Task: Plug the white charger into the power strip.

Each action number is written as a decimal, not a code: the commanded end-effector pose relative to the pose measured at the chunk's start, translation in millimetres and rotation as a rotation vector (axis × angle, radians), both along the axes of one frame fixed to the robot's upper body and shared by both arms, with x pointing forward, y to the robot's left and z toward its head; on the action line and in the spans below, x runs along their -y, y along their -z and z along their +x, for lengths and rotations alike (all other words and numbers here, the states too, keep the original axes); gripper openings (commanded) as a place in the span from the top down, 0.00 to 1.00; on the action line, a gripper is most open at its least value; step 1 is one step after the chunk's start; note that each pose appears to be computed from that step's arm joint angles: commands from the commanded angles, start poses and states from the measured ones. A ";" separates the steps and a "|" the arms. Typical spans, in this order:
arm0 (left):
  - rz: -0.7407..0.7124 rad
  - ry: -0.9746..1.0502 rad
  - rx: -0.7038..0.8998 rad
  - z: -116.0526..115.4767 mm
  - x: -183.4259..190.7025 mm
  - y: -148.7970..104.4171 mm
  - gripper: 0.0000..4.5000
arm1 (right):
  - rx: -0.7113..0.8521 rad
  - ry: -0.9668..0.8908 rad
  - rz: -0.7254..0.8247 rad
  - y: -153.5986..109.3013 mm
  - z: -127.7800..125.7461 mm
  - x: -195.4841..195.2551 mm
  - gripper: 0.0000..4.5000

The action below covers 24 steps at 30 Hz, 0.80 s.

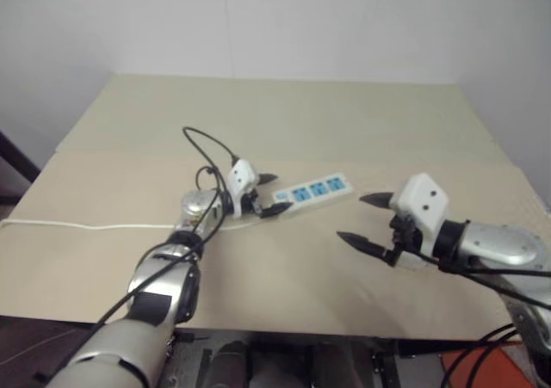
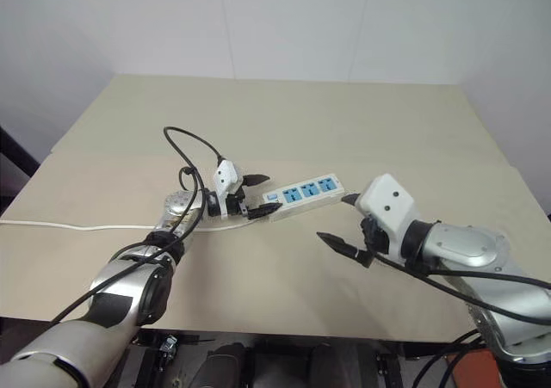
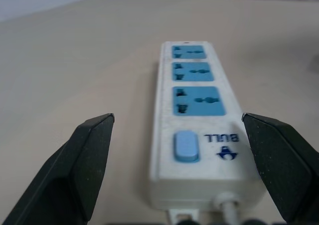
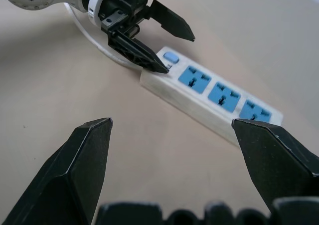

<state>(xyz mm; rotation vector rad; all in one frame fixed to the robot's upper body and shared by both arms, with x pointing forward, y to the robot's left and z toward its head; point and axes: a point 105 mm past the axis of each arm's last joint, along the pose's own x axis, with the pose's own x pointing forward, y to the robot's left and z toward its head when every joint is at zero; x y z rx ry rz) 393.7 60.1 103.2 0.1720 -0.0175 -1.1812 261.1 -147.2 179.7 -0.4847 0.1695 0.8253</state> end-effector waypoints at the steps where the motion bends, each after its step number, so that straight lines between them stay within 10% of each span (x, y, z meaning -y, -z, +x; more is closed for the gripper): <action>1: -0.022 0.019 -0.016 -1.1 -2.2 -2.8 0.00 | 0.028 0.015 -0.010 -4.3 -0.6 0.0 0.00; 24: -0.013 0.020 0.003 -13.8 -10.0 17.8 0.00 | 0.002 0.034 -0.049 14.3 9.7 -2.4 0.00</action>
